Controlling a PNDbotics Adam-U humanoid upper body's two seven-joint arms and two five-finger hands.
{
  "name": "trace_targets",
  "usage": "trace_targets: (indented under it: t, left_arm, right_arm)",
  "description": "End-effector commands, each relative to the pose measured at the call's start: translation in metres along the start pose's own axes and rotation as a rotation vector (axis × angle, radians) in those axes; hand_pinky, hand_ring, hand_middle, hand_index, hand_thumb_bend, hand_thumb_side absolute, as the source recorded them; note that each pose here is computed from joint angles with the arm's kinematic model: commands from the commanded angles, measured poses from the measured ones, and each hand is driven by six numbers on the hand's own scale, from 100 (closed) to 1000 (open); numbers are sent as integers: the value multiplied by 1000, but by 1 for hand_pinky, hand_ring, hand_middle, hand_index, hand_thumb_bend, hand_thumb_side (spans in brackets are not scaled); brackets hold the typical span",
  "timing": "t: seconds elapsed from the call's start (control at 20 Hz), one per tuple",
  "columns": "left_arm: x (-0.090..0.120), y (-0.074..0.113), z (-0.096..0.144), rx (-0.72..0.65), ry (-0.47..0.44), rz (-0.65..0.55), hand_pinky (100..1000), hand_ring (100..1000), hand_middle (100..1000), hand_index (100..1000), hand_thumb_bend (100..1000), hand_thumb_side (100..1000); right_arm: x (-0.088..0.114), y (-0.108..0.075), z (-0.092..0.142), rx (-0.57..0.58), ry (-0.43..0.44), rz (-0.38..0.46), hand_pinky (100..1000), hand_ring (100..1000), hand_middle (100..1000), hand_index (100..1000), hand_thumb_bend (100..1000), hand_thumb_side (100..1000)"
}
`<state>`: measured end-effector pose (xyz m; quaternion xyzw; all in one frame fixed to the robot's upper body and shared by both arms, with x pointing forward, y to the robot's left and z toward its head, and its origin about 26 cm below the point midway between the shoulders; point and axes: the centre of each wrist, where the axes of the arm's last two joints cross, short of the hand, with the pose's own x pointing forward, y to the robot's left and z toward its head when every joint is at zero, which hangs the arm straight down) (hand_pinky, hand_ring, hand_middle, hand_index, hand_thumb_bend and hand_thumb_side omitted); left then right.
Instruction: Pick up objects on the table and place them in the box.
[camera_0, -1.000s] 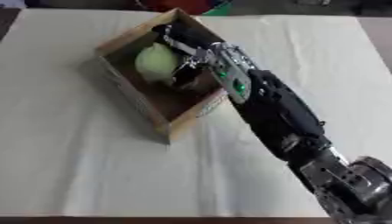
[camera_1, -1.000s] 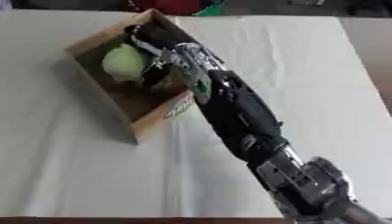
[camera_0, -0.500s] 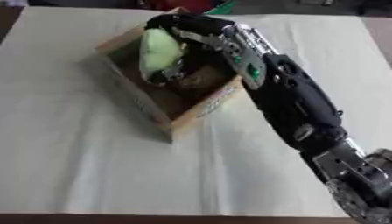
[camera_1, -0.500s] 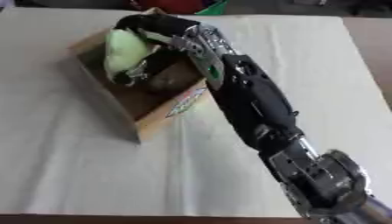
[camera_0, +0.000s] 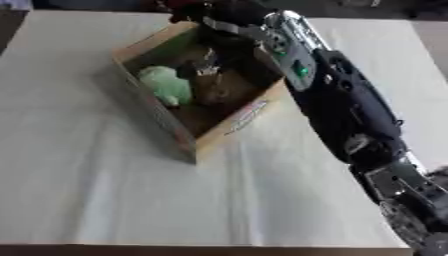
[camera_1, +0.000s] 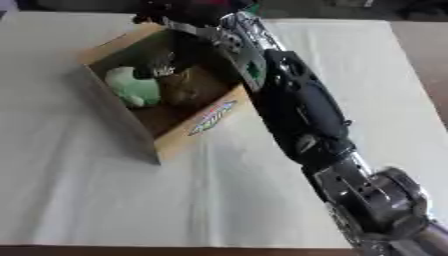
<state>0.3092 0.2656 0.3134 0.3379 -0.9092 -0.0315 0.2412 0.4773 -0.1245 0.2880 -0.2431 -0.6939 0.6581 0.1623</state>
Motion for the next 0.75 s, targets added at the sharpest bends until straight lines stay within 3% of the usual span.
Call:
trace_targets:
  t: [0.05,0.15,0.2,0.25,0.3,0.35,0.6,0.75]
  left_arm:
    - [4,8,-4,25,-29,-11,676,750,762,852,647,914]
    - [2,9,-3,31,-32,-13,672,748,763,855,636,914]
    - [1,10,-2,36,-33,-14,670,746,763,858,619,914]
    - [-1,11,-1,43,-34,-15,669,745,763,859,601,916]
    - [-2,12,0,50,-36,-14,669,745,763,859,601,916]
    - [-4,13,1,56,-35,-11,663,737,762,864,541,917]
    - [-13,17,11,104,-8,37,643,706,756,874,263,914]
    - [-19,18,18,130,14,67,635,697,754,876,219,910]
  right_arm:
    - [-4,-38,15,-120,12,38,956,1000,1000,1000,596,992]
    - [-7,-54,26,-198,28,41,939,1000,1000,1000,477,984]
    - [-11,-63,35,-242,42,43,917,1000,980,1000,317,968]
    - [-14,-71,45,-287,61,45,911,1000,968,999,262,968]
    - [-17,-79,53,-329,77,45,911,1000,968,999,262,968]
    - [-19,-83,62,-366,90,43,890,1000,927,966,100,964]
    - [-32,-100,115,-534,173,50,865,1000,875,911,100,945]
    - [-34,-99,142,-604,216,45,848,1000,850,890,100,928]
